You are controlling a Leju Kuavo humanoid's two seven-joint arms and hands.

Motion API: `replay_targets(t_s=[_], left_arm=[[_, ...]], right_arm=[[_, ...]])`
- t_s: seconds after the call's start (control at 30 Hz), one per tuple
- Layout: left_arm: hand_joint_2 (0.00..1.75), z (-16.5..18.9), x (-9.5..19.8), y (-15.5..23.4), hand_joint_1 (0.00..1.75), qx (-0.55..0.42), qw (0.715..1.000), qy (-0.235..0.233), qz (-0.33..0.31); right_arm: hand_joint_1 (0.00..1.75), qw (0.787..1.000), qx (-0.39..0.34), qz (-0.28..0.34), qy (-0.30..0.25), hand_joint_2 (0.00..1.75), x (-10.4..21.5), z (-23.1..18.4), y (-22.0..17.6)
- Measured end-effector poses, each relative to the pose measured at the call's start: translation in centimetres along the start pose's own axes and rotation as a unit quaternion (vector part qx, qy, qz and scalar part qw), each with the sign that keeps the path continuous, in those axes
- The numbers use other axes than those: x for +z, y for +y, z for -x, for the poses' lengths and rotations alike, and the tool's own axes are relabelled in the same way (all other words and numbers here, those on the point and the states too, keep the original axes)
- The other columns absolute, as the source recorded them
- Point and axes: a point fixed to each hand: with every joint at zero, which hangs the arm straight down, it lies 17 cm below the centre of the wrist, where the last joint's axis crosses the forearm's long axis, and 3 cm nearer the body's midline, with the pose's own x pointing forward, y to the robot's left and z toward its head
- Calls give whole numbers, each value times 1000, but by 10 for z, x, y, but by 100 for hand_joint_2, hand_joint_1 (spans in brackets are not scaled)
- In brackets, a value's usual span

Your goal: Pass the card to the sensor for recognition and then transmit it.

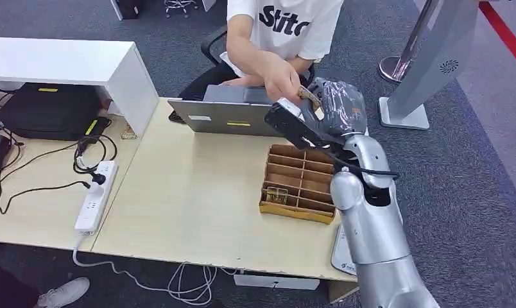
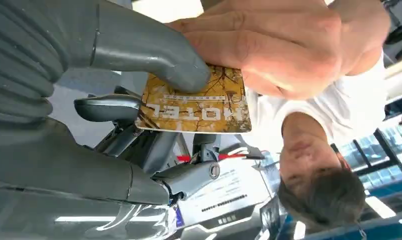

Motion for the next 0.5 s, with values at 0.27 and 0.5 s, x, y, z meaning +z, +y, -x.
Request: replay_targets(t_s=[0.27, 0.5], left_arm=[[175, -1, 0, 0, 0, -1, 1000, -1, 1], [175, 1, 0, 3, 0, 12, 1000, -3, -9]], right_arm=[[0, 998, -58, -32, 14, 175, 1, 12, 23], [0, 993, -113, -20, -27, 175, 14, 5, 17]])
